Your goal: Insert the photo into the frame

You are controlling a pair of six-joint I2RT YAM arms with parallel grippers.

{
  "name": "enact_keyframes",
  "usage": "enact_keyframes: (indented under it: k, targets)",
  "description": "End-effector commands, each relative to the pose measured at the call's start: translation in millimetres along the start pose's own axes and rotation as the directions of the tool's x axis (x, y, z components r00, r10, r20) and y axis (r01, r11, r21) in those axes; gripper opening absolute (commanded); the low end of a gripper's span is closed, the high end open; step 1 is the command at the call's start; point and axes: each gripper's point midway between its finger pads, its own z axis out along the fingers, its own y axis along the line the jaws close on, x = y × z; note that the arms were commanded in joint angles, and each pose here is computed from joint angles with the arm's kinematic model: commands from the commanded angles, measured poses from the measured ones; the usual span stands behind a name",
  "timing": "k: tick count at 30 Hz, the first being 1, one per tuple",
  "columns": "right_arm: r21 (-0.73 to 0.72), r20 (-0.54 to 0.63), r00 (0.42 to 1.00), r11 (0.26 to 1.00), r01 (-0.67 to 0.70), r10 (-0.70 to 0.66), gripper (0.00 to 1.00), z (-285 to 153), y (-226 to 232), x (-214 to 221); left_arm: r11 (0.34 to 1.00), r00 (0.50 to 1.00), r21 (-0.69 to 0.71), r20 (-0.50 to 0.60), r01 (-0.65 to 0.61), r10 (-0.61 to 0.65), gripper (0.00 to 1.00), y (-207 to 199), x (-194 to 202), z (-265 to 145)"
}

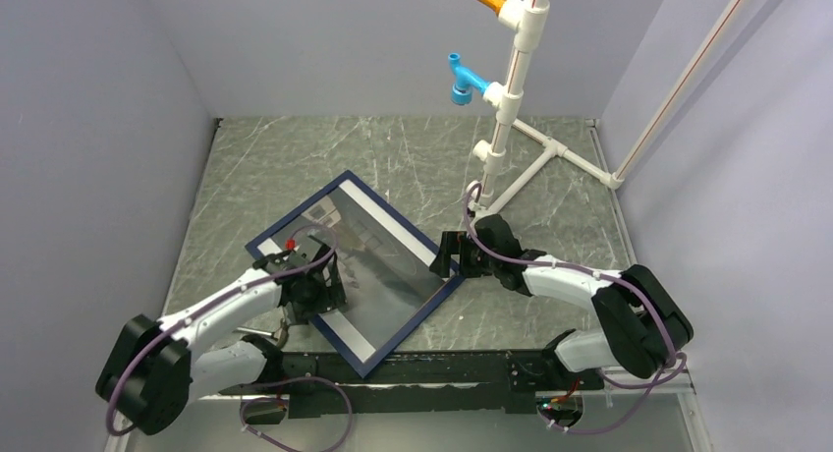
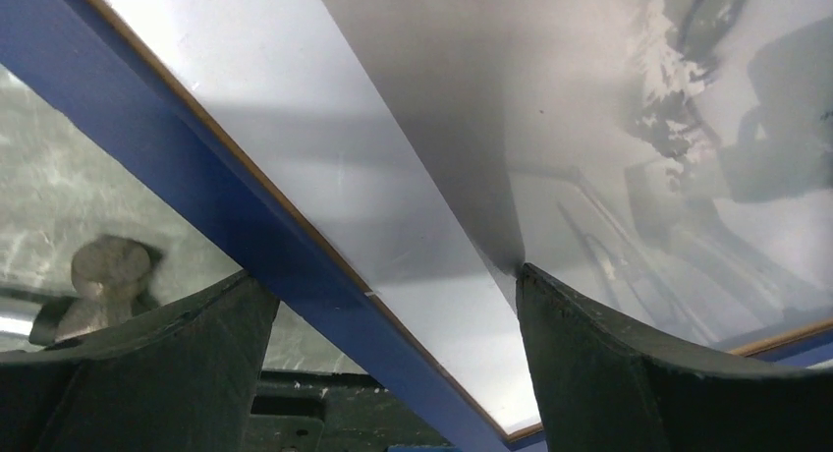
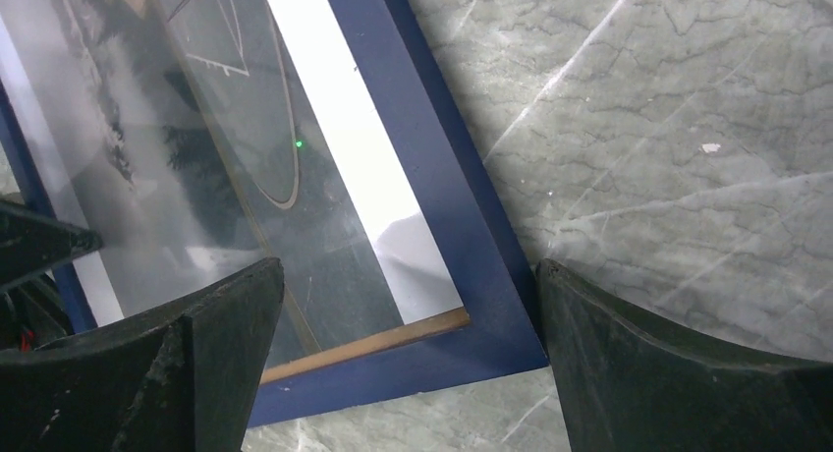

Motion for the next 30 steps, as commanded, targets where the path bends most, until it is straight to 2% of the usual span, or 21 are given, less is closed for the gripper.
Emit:
enact_keyframes:
  k: [1,14,30]
  targets:
    - [-0.101,-0.029,0.999,0.995,-0.016,0.013,1.0,-7.8,16.7,10.8,0.983,0.989,0.175,0.144,-0.049,0.024,0.91,-57.8,-61.9,-5.2]
    - [-0.237,-0.089,0.996,0.97,-0.047,0.026,1.0,-23.0,33.3,44.7,0.973,0.979,0.186,0.175,-0.14,0.108,0.9,-89.1,-142.1,4.6]
    - [-0.365,-0.12,0.992,0.931,-0.009,-0.037,1.0,-25.8,88.9,77.3,0.956,0.975,0.206,0.115,-0.21,0.189,0.89,-141.8,-208.5,44.8]
